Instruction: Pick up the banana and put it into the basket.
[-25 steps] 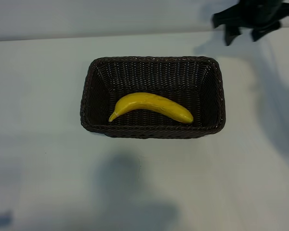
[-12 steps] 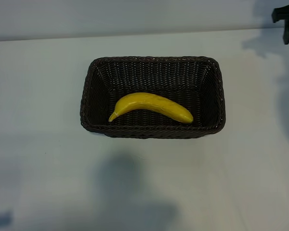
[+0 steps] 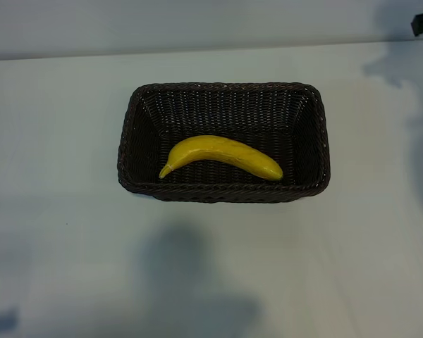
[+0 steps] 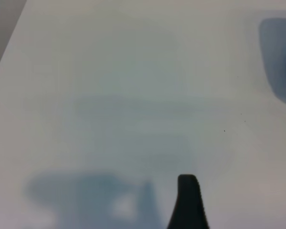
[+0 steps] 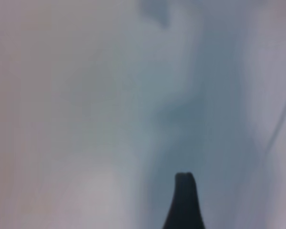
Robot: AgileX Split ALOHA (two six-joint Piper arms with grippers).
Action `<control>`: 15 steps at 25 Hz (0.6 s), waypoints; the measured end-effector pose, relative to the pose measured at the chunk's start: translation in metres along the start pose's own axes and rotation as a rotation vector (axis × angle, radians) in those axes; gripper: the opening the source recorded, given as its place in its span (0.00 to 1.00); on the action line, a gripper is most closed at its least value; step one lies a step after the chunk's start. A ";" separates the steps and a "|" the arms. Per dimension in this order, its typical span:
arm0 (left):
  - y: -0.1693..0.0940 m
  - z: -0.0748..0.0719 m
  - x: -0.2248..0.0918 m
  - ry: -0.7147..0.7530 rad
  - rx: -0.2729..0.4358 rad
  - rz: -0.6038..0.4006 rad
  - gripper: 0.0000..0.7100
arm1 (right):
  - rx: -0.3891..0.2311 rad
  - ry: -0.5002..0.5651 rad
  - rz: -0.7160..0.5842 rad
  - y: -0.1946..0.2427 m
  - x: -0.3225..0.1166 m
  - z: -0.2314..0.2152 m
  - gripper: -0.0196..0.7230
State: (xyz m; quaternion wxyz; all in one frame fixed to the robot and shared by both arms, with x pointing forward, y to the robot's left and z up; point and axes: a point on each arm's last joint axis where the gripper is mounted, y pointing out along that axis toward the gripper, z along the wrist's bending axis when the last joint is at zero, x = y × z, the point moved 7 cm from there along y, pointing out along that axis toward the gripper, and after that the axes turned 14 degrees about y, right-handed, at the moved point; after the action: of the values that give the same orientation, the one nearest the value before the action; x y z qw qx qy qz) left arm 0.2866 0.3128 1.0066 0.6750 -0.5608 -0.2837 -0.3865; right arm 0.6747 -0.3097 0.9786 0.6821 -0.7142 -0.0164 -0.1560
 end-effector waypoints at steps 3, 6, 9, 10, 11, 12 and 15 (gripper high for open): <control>0.000 0.000 0.000 0.000 0.000 0.000 0.80 | -0.025 -0.015 0.038 -0.003 -0.024 -0.008 0.79; 0.000 0.000 0.000 0.001 0.001 0.000 0.80 | -0.046 -0.029 0.083 -0.008 -0.054 -0.016 0.79; 0.000 0.000 0.000 0.001 0.001 0.000 0.80 | -0.054 -0.034 0.111 -0.017 -0.084 -0.023 0.79; 0.000 0.000 0.000 0.001 0.002 0.000 0.80 | -0.055 -0.034 0.125 -0.018 -0.095 -0.025 0.79; 0.000 0.000 0.000 0.001 0.002 0.000 0.80 | -0.050 -0.032 0.126 -0.022 -0.105 -0.026 0.79; 0.000 0.000 0.000 0.001 0.002 0.000 0.80 | -0.041 -0.028 0.135 -0.026 -0.116 -0.027 0.79; 0.000 0.000 0.000 0.001 0.002 0.000 0.80 | -0.007 -0.011 0.155 -0.034 -0.148 -0.027 0.79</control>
State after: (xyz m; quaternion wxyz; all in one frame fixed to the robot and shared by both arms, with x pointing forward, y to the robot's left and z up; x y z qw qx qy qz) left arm 0.2866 0.3132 1.0066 0.6759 -0.5599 -0.2837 -0.3863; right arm 0.5204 -0.3061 0.9755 0.6895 -0.7167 0.0360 -0.0988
